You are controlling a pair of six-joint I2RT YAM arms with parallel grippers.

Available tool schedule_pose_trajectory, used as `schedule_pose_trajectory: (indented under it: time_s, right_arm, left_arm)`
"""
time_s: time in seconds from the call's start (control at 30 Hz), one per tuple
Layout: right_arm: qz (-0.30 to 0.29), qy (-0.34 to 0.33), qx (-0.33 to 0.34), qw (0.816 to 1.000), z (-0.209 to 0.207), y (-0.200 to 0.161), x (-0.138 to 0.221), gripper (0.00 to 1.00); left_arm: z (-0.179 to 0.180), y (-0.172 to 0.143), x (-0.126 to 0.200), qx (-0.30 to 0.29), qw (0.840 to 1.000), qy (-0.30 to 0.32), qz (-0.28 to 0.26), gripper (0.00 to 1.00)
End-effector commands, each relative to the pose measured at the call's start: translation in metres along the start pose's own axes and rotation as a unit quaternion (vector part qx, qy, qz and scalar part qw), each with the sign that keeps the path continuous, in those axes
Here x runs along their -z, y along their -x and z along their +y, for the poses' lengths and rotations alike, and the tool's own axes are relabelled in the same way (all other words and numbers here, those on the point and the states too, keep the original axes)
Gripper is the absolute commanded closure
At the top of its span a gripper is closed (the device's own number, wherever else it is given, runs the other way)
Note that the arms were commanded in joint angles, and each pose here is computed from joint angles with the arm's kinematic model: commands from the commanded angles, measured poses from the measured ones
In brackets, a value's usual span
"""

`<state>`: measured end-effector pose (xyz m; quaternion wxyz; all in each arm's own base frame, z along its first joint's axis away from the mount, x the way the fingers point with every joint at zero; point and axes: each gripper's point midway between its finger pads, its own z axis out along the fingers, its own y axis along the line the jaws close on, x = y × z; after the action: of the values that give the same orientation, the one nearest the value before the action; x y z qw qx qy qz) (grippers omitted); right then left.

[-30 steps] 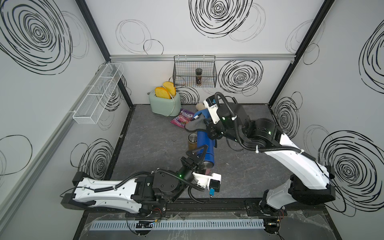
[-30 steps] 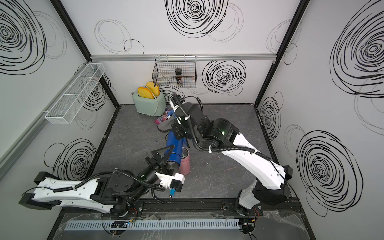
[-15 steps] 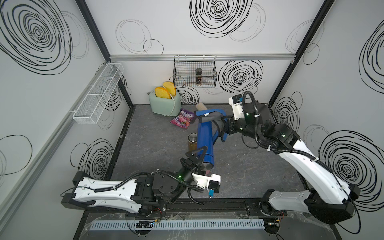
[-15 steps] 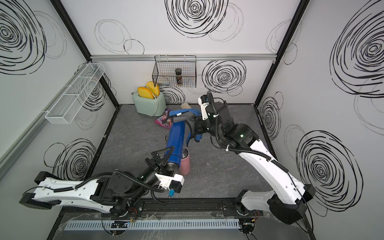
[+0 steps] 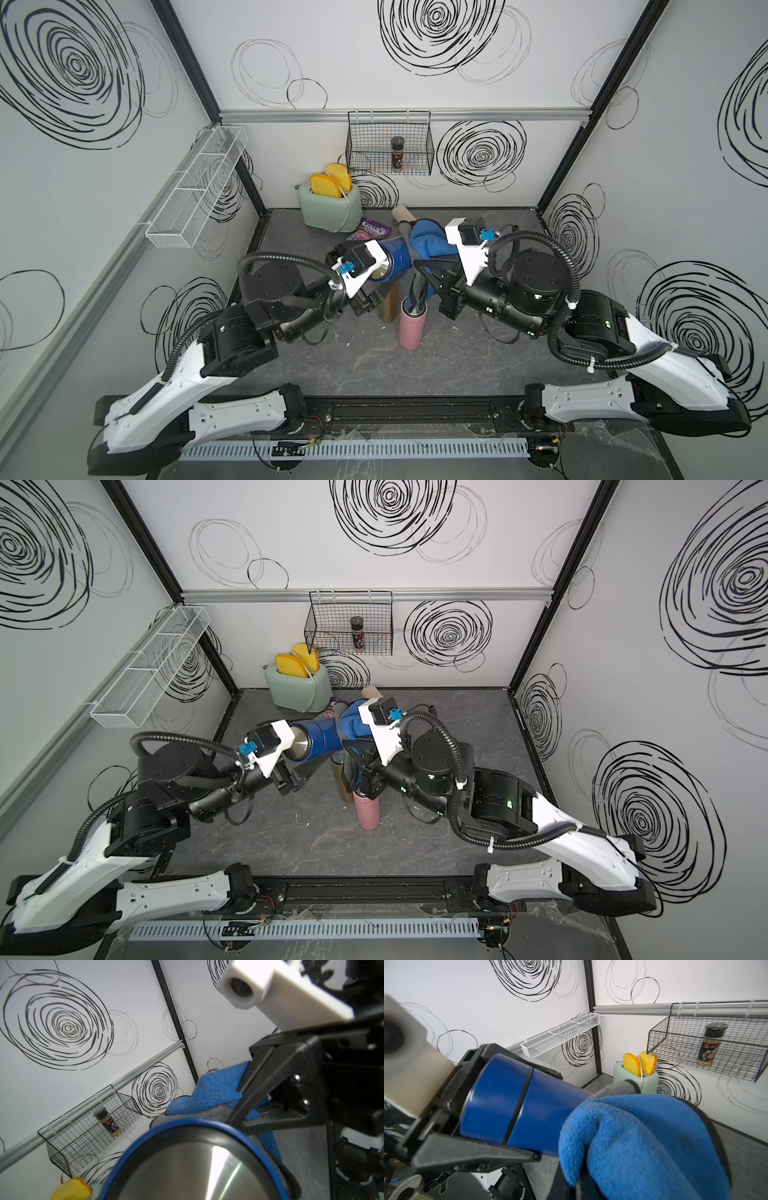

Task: Wipe the surface of the thermos
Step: Wipe the dirt from the surface of the thermos.

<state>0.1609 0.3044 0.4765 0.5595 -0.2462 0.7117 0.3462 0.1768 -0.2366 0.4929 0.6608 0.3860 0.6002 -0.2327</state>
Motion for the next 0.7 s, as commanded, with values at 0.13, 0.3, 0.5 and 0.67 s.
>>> schedule_pose_trajectory:
  time_s: [0.13, 0.3, 0.5, 0.67]
  right_arm:
    - [0.0, -0.041, 0.035, 0.999, -0.005, -0.012, -0.005, 1.0]
    - [-0.043, -0.055, 0.137, 0.988, 0.046, 0.019, 0.005, 1.0]
    - [-0.032, -0.143, 0.25, 0.957, 0.056, 0.016, -0.013, 1.0]
    - [0.009, -0.221, 0.276, 0.935, 0.02, -0.019, -0.011, 1.0]
  left_arm:
    - [0.004, 0.022, 0.0, 0.238, 0.962, -0.13, 0.034, 1.0]
    - [0.022, 0.002, -0.015, 0.32, 0.939, -0.089, 0.09, 1.0]
    - [0.025, -0.015, -0.012, 0.352, 0.928, -0.067, 0.106, 1.0]
    - [0.034, -0.016, -0.005, 0.356, 0.926, -0.042, 0.117, 1.0]
